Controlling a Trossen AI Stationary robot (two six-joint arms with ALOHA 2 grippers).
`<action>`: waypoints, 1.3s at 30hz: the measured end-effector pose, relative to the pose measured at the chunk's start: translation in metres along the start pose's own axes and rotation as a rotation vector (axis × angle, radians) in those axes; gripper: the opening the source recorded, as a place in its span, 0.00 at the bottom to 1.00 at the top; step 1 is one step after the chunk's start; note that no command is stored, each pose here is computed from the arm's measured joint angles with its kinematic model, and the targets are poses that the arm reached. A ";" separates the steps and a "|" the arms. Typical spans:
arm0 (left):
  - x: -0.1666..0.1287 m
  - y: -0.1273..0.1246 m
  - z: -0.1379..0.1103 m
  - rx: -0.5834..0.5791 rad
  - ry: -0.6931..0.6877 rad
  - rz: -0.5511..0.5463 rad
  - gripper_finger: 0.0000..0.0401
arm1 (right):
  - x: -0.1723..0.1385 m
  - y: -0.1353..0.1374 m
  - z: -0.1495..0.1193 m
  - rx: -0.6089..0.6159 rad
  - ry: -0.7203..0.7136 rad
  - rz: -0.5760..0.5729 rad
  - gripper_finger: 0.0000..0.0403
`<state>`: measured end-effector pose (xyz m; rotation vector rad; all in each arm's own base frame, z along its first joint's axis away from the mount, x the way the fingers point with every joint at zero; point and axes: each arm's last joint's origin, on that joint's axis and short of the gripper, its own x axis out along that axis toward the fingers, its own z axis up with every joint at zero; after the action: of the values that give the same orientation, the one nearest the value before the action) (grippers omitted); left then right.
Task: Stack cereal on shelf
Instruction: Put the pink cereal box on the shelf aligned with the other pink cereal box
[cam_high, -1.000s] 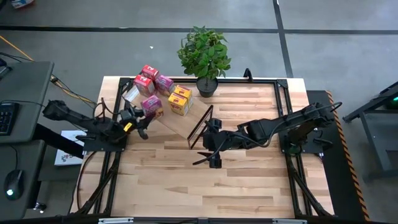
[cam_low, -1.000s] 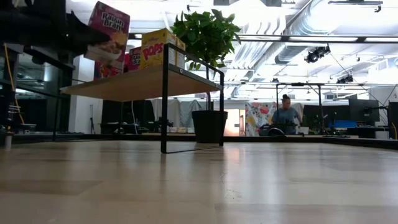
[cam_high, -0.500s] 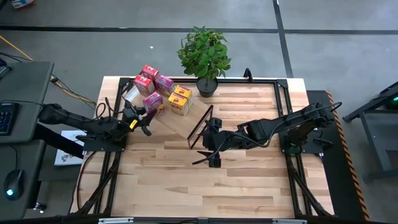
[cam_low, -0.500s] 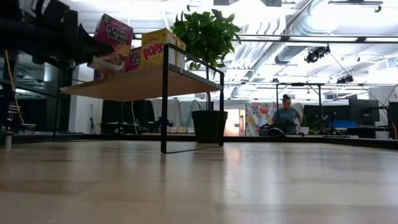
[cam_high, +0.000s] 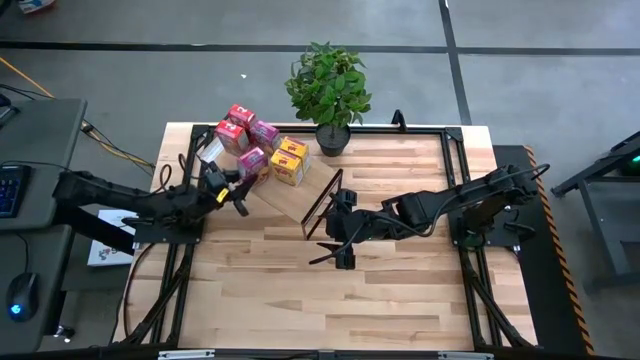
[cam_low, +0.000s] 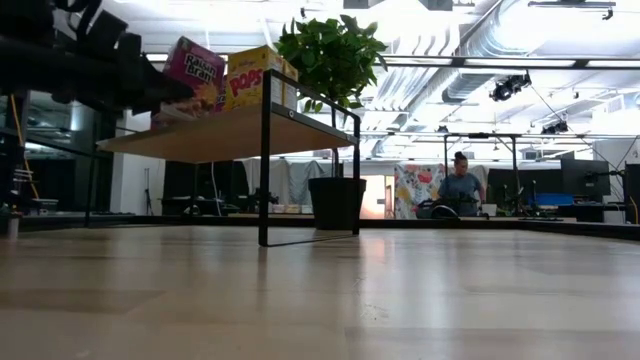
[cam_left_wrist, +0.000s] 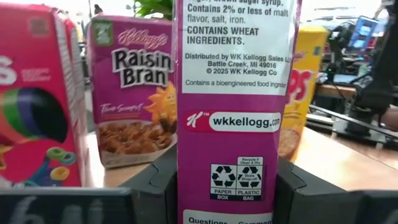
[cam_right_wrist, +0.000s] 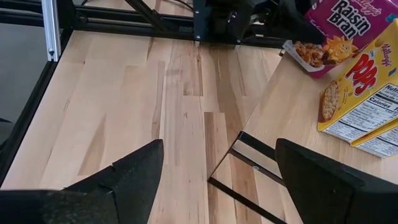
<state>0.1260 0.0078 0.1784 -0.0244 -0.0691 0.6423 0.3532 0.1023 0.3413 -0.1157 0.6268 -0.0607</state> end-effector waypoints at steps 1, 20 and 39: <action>0.001 0.001 -0.001 -0.007 0.004 0.008 0.33 | 0.000 0.000 0.000 0.003 0.000 0.000 0.75; 0.005 0.003 -0.002 -0.061 0.014 -0.019 0.33 | 0.000 0.000 0.000 0.006 0.000 0.001 0.75; 0.007 0.001 -0.005 -0.055 0.029 -0.022 0.46 | 0.000 0.000 0.000 0.006 0.000 0.001 0.75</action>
<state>0.1314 0.0126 0.1740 -0.0857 -0.0593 0.6178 0.3534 0.1024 0.3411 -0.1096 0.6268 -0.0615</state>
